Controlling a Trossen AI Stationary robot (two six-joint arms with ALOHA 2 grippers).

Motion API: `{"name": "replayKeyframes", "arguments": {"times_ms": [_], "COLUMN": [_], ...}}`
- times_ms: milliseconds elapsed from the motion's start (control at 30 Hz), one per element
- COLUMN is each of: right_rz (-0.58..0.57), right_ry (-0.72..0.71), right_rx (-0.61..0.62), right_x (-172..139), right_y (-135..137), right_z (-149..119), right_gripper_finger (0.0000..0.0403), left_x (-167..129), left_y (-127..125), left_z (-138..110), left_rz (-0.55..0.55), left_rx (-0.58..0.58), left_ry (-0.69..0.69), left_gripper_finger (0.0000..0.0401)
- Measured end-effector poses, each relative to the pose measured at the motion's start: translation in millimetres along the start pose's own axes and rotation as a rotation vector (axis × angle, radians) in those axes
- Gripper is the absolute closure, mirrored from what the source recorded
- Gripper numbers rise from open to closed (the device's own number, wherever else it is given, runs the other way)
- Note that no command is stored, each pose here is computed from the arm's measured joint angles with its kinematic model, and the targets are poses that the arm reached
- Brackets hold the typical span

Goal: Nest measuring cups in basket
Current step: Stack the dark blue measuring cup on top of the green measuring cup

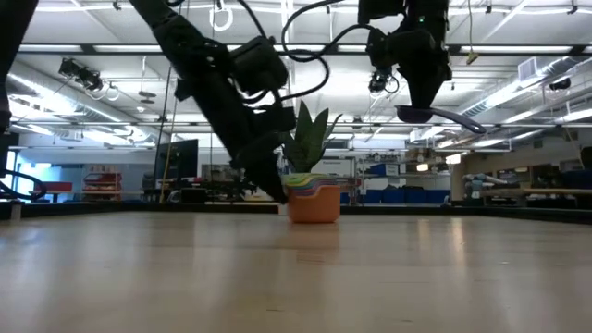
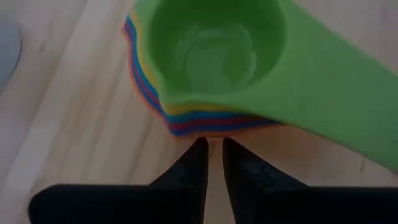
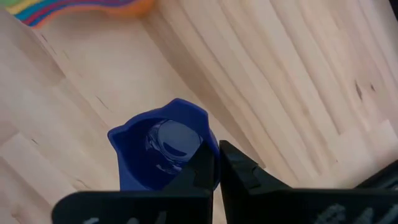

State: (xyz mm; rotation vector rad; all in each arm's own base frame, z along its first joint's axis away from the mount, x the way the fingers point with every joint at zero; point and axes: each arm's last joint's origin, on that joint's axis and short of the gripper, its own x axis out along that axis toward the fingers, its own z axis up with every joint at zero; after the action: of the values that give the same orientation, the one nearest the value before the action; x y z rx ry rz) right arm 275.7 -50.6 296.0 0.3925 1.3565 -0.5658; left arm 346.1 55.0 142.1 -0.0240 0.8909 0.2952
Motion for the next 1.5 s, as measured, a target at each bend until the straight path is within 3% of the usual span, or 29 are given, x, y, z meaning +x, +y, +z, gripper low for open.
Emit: {"name": "replayKeyframes", "arguments": {"times_ms": [300,533,733,1033,1200,1300,1500], "right_rz": [0.012,0.045,0.063,0.115,0.252,0.339,0.365], "right_ry": [-0.016,-0.016,-0.072,-0.086,-0.191,-0.259,-0.253], "right_rx": [0.03,0.069,0.146,0.512,0.704,0.761,0.848], "right_x": [-0.4,-1.8,-16.1,-21.5,-25.1,-26.5,-12.7], "right_y": [0.6,1.0,1.4,3.0,9.7,14.6,22.3], "right_z": [1.6,3.1,9.6,13.5,28.1,38.6,50.2], "right_gripper_finger": [0.0392,0.0392,0.0392,0.0392,0.0392,0.0392,0.0392], "left_x": [21.2,14.2,-17.9,-104.4,-145.1,-160.8,-169.9], "left_y": [-9.8,-8.0,4.2,19.4,26.2,29.8,31.9], "left_z": [26.5,31.0,36.2,44.9,46.4,45.4,41.0], "left_rz": [-0.12,-0.117,-0.079,-0.009,0.018,0.053,0.087], "left_rx": [0.006,-0.008,-0.004,-0.071,-0.097,-0.114,-0.09], "left_ry": [-0.037,-0.028,0.012,-0.023,-0.097,-0.125,-0.107], "left_gripper_finger": [0.0347,0.0347,0.0347,0.0347,0.0347,0.0347,0.0347]}}
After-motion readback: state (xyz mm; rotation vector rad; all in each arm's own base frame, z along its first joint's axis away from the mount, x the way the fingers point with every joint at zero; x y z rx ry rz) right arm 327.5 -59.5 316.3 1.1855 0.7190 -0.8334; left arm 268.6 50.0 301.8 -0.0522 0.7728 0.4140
